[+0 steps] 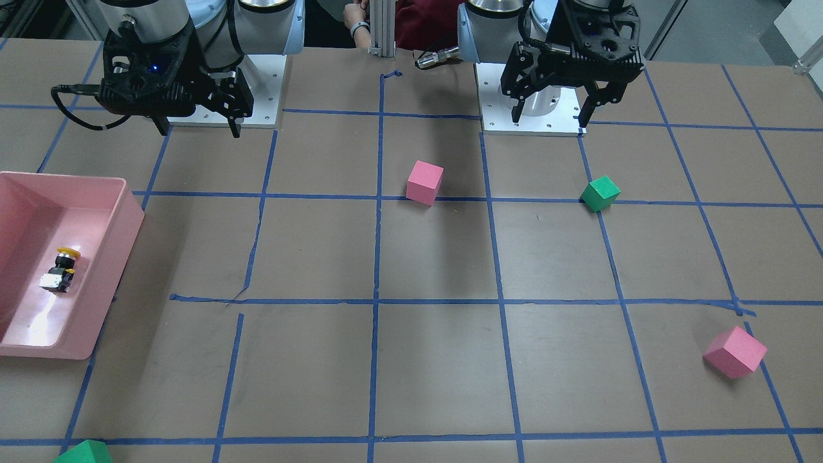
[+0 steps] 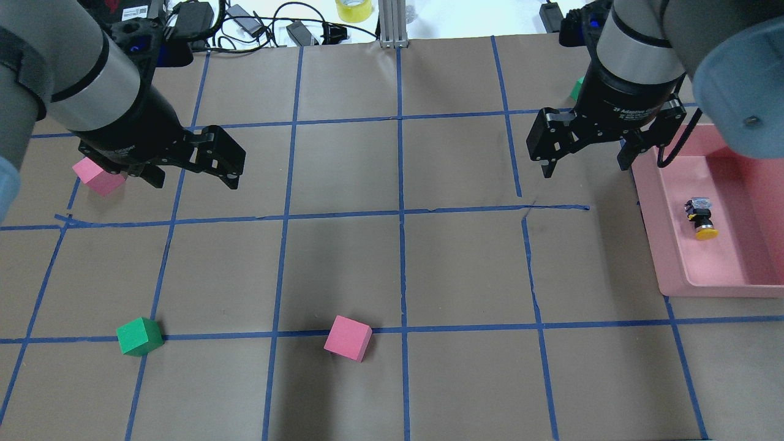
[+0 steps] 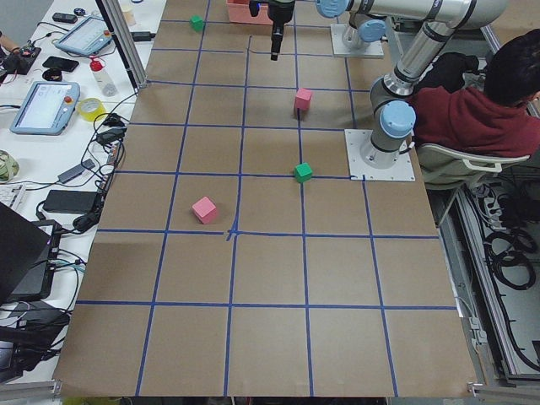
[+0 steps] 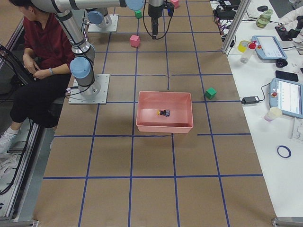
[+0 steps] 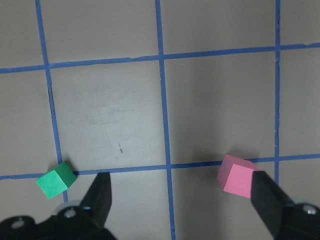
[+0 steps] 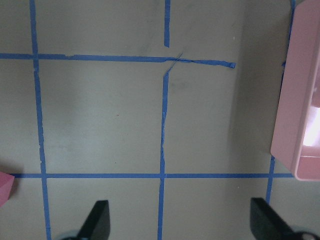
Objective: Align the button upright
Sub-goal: 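Move the right gripper toward the pink tray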
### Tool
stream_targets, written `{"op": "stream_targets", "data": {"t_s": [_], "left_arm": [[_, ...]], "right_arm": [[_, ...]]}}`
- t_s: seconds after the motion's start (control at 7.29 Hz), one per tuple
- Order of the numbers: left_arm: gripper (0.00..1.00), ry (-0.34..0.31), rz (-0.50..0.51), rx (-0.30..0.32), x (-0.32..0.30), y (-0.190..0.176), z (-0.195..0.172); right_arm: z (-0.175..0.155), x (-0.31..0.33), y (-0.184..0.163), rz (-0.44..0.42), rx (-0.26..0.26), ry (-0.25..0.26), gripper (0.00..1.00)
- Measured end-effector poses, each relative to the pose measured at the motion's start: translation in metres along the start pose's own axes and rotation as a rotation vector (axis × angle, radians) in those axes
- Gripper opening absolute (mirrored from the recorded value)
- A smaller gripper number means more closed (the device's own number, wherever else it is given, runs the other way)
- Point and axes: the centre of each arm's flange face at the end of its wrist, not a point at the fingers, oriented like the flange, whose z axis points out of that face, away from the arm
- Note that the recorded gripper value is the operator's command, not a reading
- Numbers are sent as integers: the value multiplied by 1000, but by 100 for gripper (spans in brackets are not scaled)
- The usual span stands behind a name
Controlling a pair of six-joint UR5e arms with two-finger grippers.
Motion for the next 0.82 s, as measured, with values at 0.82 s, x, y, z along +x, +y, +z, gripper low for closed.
{"op": "stream_targets", "data": {"t_s": [0.82], "left_arm": [[100,-1,0,3,0,2,-1]], "right_arm": [[9,0,1,-2,-20,3,100]]}}
